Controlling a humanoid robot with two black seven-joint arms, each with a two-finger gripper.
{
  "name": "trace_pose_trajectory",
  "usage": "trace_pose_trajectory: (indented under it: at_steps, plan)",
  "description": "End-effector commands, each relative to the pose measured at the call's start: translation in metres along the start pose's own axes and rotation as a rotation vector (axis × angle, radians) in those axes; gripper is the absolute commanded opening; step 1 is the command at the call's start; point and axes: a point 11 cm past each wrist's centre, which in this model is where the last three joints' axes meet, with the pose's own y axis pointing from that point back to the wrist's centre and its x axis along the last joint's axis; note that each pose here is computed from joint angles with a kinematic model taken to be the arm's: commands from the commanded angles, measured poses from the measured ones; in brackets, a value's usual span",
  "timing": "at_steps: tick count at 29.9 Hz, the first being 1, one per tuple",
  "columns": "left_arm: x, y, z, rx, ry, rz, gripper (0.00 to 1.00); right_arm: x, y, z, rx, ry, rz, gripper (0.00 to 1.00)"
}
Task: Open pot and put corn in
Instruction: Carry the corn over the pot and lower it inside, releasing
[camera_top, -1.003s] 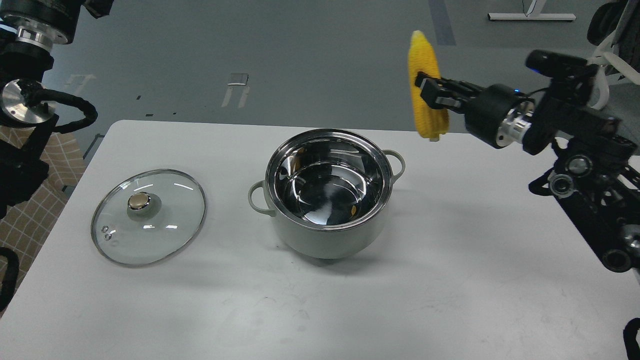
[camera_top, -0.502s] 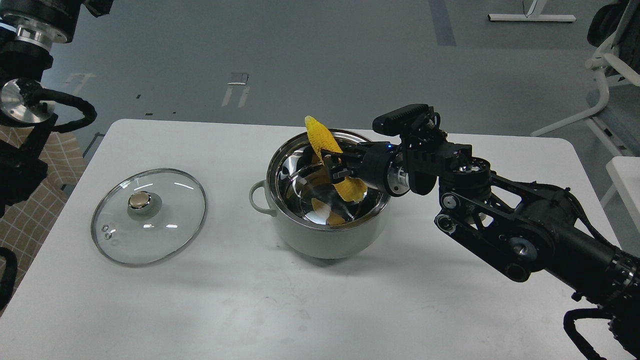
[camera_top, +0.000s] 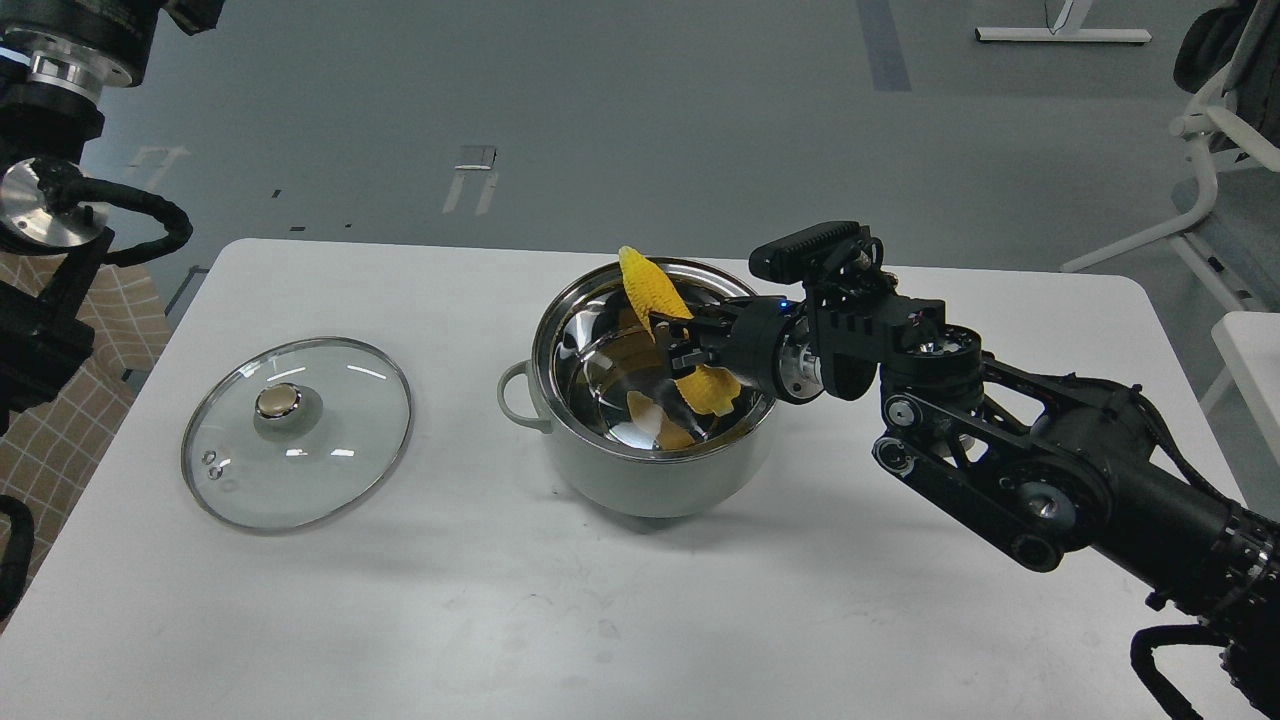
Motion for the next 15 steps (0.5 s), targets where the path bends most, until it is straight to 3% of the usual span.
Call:
trace_pose_trajectory:
  at_steps: [1,15]
  plan:
    - [0.0,0.0,0.0,-0.001,0.001,0.0,0.97,-0.005,0.001,-0.002,0.011,-0.008,-0.005,0.64]
    - [0.0,-0.001,0.002,-0.008,0.002,0.003,0.97,0.009,0.004,-0.003,0.017,-0.011,0.038,0.93]
